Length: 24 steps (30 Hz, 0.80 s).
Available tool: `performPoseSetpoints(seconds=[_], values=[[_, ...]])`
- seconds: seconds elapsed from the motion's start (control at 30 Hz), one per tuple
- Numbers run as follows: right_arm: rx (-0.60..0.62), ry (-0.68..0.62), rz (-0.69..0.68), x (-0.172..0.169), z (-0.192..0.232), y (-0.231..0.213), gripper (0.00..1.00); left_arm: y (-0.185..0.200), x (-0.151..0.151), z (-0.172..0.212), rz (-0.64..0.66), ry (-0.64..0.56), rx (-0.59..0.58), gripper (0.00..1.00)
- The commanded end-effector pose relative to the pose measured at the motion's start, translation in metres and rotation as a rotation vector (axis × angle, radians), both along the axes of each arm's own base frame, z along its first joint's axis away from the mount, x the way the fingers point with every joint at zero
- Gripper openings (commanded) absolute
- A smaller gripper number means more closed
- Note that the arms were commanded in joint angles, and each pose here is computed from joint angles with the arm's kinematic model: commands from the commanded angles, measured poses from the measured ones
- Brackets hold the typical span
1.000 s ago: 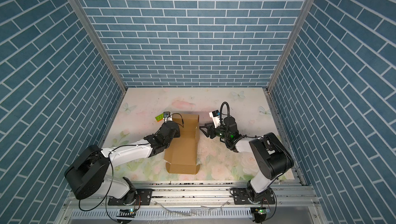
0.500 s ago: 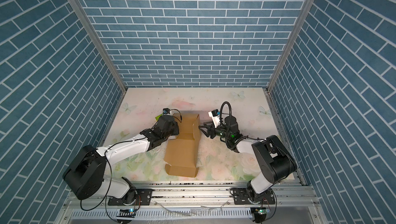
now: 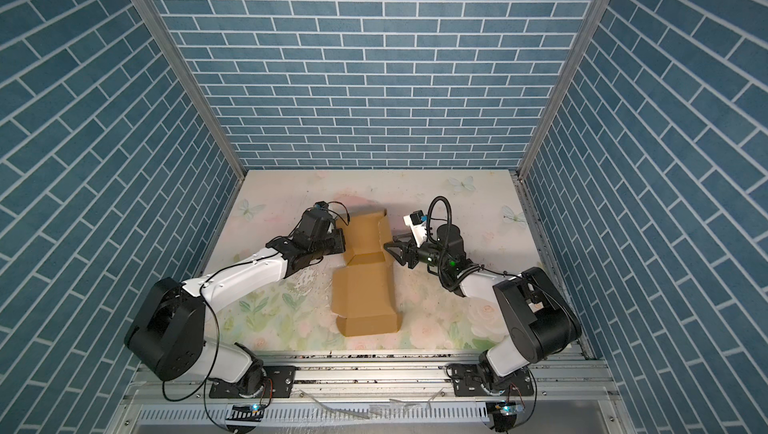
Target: Fold the paper box
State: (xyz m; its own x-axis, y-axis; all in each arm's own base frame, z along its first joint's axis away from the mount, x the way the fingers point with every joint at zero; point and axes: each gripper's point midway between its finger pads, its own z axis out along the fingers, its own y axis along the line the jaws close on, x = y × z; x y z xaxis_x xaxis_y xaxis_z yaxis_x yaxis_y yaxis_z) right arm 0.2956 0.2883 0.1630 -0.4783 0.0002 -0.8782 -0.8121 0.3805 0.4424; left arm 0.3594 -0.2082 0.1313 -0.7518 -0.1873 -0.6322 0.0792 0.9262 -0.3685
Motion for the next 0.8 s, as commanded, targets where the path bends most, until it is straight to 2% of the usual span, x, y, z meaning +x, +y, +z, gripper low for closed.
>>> performPoseSetpoints(seconds=[0.0,0.37,0.77], values=[[0.000,-0.080,0.053,-0.008,0.017,0.007,0.55,-0.009,0.003,0.009,-0.029,0.024,-0.036,0.11],[-0.084,-0.113,0.028,-0.004,0.011,0.016,0.55,-0.007,0.005,0.015,-0.022,0.004,-0.047,0.11],[-0.151,-0.145,-0.093,0.022,0.014,0.015,0.55,-0.009,0.005,0.017,-0.026,0.002,-0.051,0.11]])
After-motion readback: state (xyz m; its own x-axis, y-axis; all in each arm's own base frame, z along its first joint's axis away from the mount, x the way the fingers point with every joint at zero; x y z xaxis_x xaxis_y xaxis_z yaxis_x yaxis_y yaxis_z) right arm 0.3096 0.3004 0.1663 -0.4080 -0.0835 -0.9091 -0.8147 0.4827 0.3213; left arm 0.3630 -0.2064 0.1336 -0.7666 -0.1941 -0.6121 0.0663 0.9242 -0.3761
